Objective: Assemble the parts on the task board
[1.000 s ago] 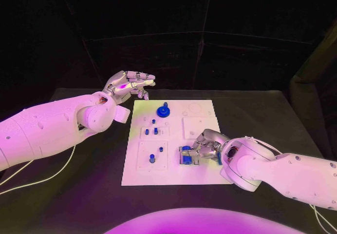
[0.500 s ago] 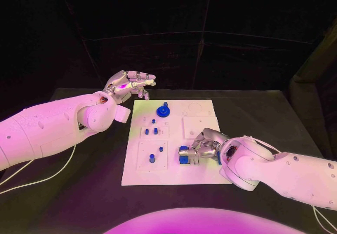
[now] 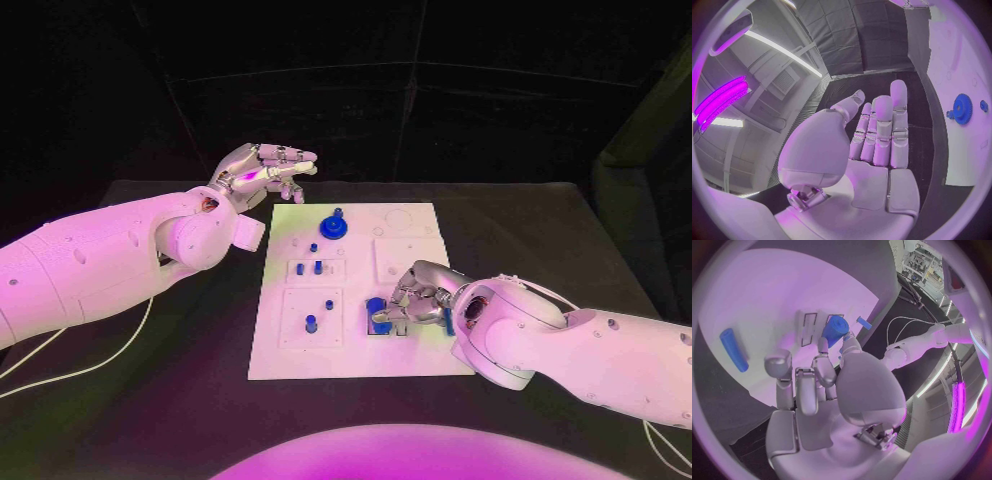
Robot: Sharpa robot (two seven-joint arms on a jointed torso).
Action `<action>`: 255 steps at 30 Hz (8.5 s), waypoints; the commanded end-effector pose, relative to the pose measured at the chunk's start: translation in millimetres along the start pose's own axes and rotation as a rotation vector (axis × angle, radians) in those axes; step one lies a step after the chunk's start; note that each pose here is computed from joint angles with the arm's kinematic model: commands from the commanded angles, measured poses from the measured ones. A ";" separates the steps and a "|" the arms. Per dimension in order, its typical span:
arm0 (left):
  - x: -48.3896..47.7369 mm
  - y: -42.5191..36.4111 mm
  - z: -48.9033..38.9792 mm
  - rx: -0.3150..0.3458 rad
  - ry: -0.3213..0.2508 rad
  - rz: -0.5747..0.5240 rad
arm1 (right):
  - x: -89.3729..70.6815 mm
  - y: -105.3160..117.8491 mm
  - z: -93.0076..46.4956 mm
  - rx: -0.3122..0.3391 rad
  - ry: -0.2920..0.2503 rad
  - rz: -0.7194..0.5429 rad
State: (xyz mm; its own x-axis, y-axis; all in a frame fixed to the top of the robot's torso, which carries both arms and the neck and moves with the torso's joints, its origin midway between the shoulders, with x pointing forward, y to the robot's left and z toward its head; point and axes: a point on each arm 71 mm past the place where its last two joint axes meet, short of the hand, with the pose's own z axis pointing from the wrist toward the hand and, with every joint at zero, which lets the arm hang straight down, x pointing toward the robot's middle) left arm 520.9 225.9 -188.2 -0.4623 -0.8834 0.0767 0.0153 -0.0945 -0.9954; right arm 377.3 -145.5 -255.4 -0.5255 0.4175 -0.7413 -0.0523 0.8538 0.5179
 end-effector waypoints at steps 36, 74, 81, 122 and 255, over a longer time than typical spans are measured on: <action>-0.8 -1.2 0.1 0.004 0.006 -0.006 | -7.9 -12.6 -10.1 -0.095 -0.005 0.029; -0.8 -0.9 -0.6 0.005 0.006 -0.006 | -43.3 -87.9 -26.9 0.138 -0.013 -0.232; -0.7 -0.4 -0.6 0.004 0.007 -0.006 | -40.1 -84.3 -22.6 0.133 -0.001 -0.275; -1.4 0.5 -1.9 0.000 0.008 -0.007 | -28.9 -56.5 -27.2 0.079 -0.064 0.004; -2.3 5.6 -1.6 -0.012 -0.001 -0.015 | -38.1 -30.6 7.7 -0.242 -0.027 0.495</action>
State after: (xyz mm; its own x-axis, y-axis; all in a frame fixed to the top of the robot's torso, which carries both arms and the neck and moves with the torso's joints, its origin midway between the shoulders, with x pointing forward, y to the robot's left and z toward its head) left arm 519.8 228.6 -195.0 -0.4645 -0.8818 0.0814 -0.0066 -0.0884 -0.9961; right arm 397.9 -186.2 -259.2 -0.5597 0.6019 -0.5696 -0.0001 0.6873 0.7264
